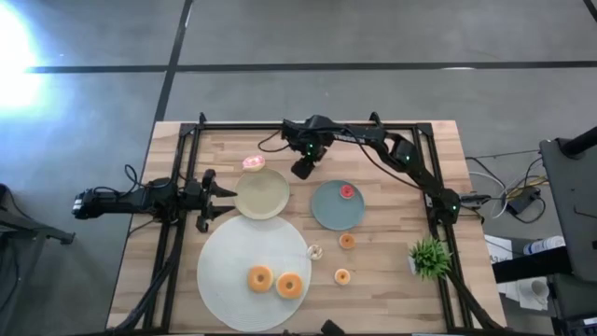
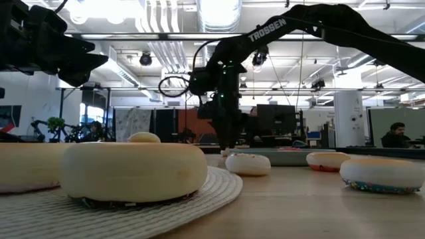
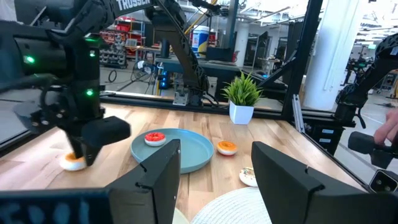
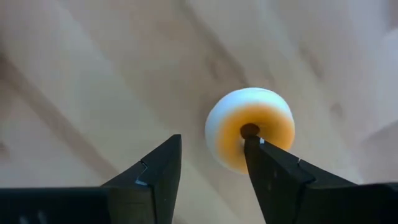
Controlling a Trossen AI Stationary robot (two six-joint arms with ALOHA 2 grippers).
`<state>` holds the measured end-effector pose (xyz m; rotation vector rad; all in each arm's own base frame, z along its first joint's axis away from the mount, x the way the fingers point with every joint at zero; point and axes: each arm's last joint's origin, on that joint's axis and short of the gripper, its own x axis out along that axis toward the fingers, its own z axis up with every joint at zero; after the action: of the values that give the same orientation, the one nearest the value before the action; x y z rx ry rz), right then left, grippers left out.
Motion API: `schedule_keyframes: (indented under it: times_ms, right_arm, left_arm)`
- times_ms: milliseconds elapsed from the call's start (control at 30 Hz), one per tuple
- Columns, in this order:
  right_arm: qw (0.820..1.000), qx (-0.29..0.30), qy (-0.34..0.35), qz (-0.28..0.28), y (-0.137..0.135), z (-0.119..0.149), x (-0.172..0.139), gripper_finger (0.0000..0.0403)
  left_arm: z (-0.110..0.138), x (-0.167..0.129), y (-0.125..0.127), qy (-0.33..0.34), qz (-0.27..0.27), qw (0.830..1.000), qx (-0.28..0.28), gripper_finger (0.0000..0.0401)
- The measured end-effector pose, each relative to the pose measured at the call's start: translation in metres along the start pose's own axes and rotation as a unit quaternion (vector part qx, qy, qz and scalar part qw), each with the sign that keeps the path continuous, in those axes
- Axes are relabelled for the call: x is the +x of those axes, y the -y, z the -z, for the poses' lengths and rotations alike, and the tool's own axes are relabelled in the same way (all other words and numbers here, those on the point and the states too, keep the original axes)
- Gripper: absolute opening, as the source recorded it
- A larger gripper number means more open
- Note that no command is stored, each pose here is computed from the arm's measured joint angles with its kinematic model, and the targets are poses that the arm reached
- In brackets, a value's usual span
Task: Pick & Place donuts
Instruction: Put the small yellow donut on the blue plate
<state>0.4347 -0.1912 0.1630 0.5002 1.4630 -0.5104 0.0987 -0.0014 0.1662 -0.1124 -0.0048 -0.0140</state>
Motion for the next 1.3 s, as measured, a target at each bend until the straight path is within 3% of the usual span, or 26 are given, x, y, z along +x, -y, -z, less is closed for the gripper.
schedule_keyframes:
  times_ms: [333, 633, 900, 1067, 1300]
  right_arm:
    - [0.998, 0.027, -0.055, 0.014, 0.003, 0.011, 0.002, 0.0164]
    - [0.991, -0.002, -0.133, 0.031, 0.007, 0.027, 0.009, 0.0164]
    - [0.992, -0.011, -0.117, 0.036, -0.004, 0.028, 0.014, 0.0157]
    - [0.995, 0.001, -0.093, 0.047, -0.008, 0.025, 0.016, 0.0127]
    - [0.996, 0.008, -0.079, 0.044, -0.009, 0.023, 0.016, 0.0046]
  left_arm:
    - [0.0, 0.0, 0.0, 0.0, 0.0, 1.0, 0.0, 0.0172]
    - [0.0, 0.0, 0.0, 0.0, 0.0, 1.0, 0.0, 0.0172]
    - [0.0, 0.0, 0.0, 0.0, 0.0, 1.0, 0.0, 0.0172]
    - [0.0, 0.0, 0.0, 0.0, 0.0, 1.0, 0.0, 0.0172]
    - [0.0, 0.0, 0.0, 0.0, 0.0, 1.0, 0.0, 0.0172]
